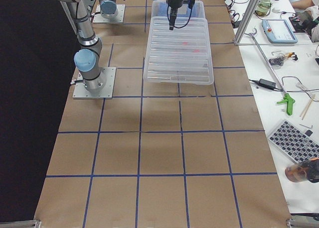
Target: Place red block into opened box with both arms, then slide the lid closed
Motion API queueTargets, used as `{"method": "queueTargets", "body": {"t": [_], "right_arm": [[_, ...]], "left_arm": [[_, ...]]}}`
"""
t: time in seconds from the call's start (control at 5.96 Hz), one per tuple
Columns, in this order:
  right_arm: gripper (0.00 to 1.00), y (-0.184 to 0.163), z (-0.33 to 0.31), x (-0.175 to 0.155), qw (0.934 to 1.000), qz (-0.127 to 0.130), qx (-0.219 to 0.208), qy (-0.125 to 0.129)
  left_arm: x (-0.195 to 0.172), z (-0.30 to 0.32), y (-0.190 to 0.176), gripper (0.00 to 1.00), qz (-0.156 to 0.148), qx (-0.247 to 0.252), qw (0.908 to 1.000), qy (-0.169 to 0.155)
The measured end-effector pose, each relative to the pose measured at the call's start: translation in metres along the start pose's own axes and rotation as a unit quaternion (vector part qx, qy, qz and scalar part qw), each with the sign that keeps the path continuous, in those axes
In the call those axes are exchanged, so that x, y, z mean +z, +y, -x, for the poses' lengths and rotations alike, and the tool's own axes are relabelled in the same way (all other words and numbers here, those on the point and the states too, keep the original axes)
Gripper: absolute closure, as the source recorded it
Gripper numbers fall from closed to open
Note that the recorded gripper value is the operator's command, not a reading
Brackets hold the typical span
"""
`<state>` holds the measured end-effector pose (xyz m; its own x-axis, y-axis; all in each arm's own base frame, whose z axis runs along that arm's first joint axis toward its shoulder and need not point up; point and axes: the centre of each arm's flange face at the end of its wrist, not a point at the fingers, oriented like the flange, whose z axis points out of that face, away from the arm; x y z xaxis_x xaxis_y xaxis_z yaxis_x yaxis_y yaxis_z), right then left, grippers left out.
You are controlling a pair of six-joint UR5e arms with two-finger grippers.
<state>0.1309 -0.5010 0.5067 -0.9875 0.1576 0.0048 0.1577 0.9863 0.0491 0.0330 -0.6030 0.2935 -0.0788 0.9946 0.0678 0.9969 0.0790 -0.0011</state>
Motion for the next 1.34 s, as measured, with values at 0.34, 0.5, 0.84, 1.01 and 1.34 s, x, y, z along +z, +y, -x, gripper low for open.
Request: {"method": "queueTargets", "body": {"t": [0.34, 0.5, 0.84, 1.01, 1.34], "right_arm": [[0.00, 0.004, 0.009, 0.003, 1.0000, 0.001, -0.009, 0.001], [0.00, 0.004, 0.010, 0.003, 0.9999, -0.001, -0.011, 0.001], [0.00, 0.003, 0.011, 0.004, 0.9999, -0.001, -0.011, 0.002], [0.00, 0.003, 0.010, 0.004, 0.9999, -0.001, -0.011, 0.002], [0.00, 0.003, 0.010, 0.003, 0.9999, -0.002, -0.010, 0.001]], "left_arm": [[-0.081, -0.025, -0.059, 0.99, -0.019, 0.009, 0.9998, 0.002], [-0.100, -0.036, -0.104, 0.99, -0.021, 0.016, 0.9996, -0.005], [-0.099, -0.056, -0.190, 0.99, -0.023, 0.004, 0.9995, -0.021], [-0.078, -0.056, -0.213, 0.99, -0.023, 0.001, 0.9995, -0.021], [-0.020, -0.042, -0.231, 0.99, -0.020, 0.004, 0.9998, -0.003]]}}
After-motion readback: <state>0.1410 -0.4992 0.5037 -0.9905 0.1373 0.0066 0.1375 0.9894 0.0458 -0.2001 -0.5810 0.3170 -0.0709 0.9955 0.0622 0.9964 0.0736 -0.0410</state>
